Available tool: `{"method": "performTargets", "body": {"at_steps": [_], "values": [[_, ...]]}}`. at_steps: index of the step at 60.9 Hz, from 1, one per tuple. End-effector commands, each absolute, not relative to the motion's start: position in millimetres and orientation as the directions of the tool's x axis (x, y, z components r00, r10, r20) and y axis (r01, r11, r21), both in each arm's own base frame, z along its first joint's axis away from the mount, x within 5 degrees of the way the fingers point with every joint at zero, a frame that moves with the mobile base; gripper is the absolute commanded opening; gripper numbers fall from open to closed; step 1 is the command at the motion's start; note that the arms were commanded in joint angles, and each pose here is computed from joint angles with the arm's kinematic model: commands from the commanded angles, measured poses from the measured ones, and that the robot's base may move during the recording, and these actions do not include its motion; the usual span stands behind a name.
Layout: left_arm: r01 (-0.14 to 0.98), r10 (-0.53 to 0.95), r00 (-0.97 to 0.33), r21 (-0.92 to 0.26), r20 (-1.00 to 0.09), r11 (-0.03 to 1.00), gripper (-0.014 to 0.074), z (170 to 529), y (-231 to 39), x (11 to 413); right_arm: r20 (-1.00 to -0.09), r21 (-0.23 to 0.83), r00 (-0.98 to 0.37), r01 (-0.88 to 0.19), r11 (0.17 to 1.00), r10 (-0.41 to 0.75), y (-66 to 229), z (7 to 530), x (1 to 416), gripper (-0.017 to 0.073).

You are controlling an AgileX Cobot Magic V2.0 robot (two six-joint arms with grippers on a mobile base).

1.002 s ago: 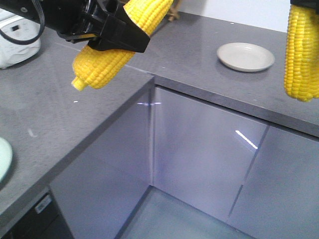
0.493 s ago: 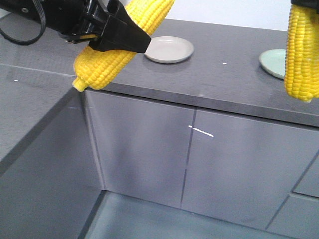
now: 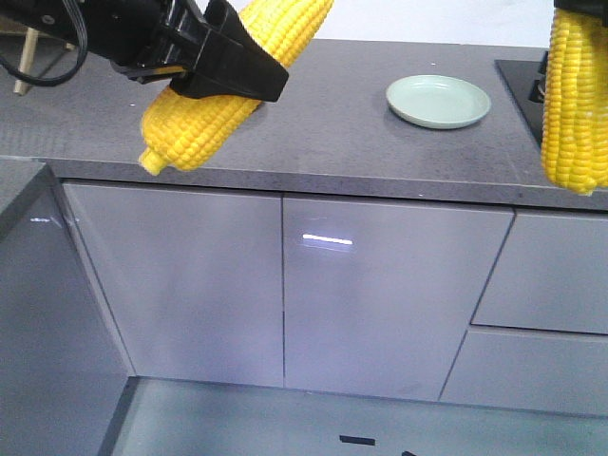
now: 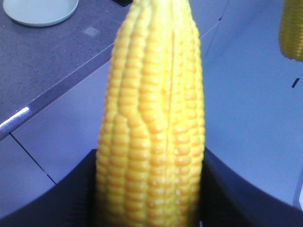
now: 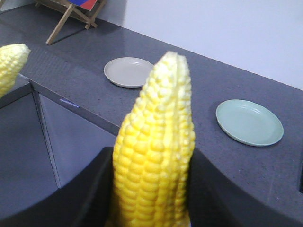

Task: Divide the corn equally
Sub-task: 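Drive the base to the other counter holding both cobs aloft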

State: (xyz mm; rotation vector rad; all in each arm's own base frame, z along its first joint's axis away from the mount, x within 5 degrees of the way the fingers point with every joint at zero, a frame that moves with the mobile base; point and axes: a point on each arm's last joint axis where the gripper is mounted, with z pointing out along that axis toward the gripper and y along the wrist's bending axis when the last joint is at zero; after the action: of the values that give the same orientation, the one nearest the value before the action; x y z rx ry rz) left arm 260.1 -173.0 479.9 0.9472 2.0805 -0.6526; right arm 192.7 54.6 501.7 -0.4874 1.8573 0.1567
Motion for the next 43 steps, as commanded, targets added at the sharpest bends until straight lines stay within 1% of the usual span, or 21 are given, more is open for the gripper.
{"method": "performTargets", "body": {"at_steps": [1,43], "values": [[0.794,0.328,-0.392,-0.136,-0.86,0.593,-0.0006,502.7,-169.3,248.6,-0.964,-0.141,-0.159,-0.379,0.914,-0.215,52.0,519.5,185.5,-0.0005],[0.794,0.328,-0.392,-0.136,-0.86,0.593,-0.0006,502.7,-169.3,248.6,-0.964,-0.141,-0.159,-0.379,0.914,-0.215,52.0,519.5,185.5,-0.0005]]}}
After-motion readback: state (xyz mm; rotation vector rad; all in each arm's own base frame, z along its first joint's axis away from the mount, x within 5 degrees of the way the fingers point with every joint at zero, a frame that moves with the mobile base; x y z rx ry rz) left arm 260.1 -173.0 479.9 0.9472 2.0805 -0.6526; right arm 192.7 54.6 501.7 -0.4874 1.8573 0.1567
